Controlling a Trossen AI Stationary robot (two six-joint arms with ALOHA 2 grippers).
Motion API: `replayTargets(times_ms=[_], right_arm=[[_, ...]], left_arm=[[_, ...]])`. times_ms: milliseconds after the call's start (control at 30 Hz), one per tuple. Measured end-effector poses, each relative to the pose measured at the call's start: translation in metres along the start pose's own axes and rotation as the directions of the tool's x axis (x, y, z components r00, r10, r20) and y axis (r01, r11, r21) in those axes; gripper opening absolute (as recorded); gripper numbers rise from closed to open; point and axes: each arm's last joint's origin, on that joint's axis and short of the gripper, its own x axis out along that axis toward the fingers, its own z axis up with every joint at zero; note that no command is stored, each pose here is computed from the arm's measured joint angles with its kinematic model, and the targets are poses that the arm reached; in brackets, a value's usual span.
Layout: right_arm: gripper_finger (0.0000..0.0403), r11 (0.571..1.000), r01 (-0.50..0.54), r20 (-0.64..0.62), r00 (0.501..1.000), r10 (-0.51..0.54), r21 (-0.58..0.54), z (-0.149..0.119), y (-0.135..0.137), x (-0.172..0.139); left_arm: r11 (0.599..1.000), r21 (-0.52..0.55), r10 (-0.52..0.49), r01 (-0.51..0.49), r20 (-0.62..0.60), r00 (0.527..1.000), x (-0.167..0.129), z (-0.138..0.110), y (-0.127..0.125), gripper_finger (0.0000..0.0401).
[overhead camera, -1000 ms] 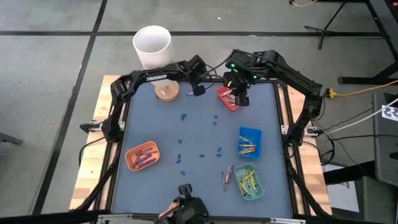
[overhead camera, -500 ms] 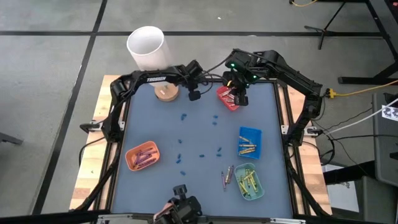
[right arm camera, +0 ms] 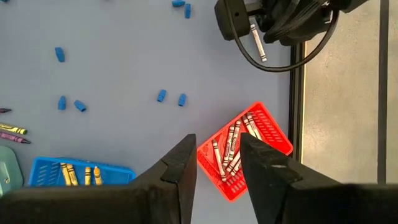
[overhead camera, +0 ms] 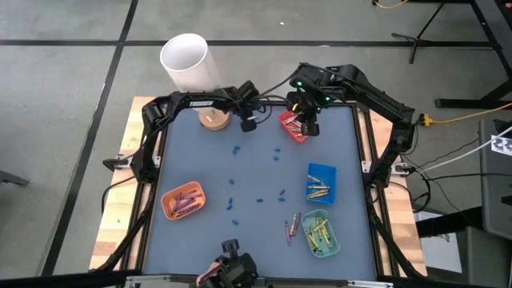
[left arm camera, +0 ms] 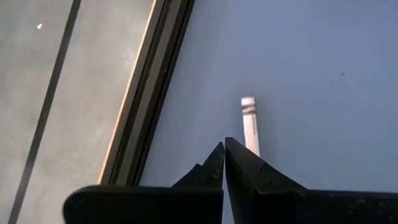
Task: Sort crayons
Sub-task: Put the grey crayon into the red bin
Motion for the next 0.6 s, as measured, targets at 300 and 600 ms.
replayTargets(times_ms=[300, 600], right_arm=[[0.0122, 1.000, -0.010, 0.005, 1.000, 0.010, 0.000, 0.000, 0.000, 0.000], [0.0122, 1.000, -0.031, 0.015, 0.999, 0.031, 0.000, 0.000, 0.001, 0.000]], left_arm=[[1.000, -0.002, -0.028, 0.028, -0.024, 0.999, 0.027, -0.007, -0.007, 0.0000], [0.999, 0.002, -0.046, 0.046, -0.024, 0.999, 0.028, -0.008, -0.007, 0.0000]])
